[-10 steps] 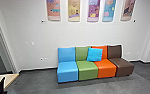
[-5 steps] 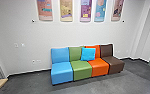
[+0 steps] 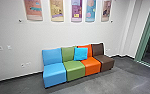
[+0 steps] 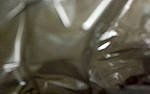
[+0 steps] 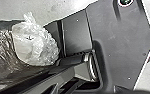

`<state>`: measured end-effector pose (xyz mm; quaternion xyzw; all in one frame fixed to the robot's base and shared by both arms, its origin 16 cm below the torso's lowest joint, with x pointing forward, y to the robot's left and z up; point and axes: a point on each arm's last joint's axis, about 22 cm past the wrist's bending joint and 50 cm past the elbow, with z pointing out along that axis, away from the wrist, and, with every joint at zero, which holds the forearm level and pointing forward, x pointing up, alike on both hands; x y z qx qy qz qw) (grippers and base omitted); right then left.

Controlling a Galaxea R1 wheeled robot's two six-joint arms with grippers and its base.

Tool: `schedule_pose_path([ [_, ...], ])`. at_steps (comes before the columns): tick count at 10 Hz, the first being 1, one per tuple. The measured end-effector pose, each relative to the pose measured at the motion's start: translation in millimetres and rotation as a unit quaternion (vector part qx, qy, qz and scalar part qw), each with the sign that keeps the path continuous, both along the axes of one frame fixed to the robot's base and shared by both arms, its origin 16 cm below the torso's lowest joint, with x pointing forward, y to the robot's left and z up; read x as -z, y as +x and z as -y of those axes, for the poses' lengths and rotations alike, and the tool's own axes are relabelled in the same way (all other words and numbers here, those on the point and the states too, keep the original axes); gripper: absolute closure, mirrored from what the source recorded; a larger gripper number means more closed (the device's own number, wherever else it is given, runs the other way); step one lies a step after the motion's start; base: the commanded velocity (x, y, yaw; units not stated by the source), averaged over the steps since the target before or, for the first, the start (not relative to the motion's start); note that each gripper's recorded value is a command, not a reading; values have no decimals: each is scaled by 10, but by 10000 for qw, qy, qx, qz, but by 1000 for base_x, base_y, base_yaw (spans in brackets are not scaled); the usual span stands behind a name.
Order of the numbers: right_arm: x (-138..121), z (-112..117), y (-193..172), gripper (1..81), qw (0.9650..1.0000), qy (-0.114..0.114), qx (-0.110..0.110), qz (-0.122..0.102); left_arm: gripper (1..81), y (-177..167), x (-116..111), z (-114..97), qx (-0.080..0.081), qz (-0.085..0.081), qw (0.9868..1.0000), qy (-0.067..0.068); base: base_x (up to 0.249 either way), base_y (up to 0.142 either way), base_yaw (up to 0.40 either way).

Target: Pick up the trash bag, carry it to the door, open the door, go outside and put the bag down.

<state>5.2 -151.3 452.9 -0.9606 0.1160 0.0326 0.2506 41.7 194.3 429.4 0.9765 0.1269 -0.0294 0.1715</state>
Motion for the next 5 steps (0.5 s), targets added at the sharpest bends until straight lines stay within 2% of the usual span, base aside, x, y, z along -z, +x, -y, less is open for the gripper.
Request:
schedule_pose_path([
  [5, 23, 4, 3, 10, 10000, -43, 5, 2, 811, 2, -5, 68, 10, 2, 10000, -40, 0, 0, -257],
])
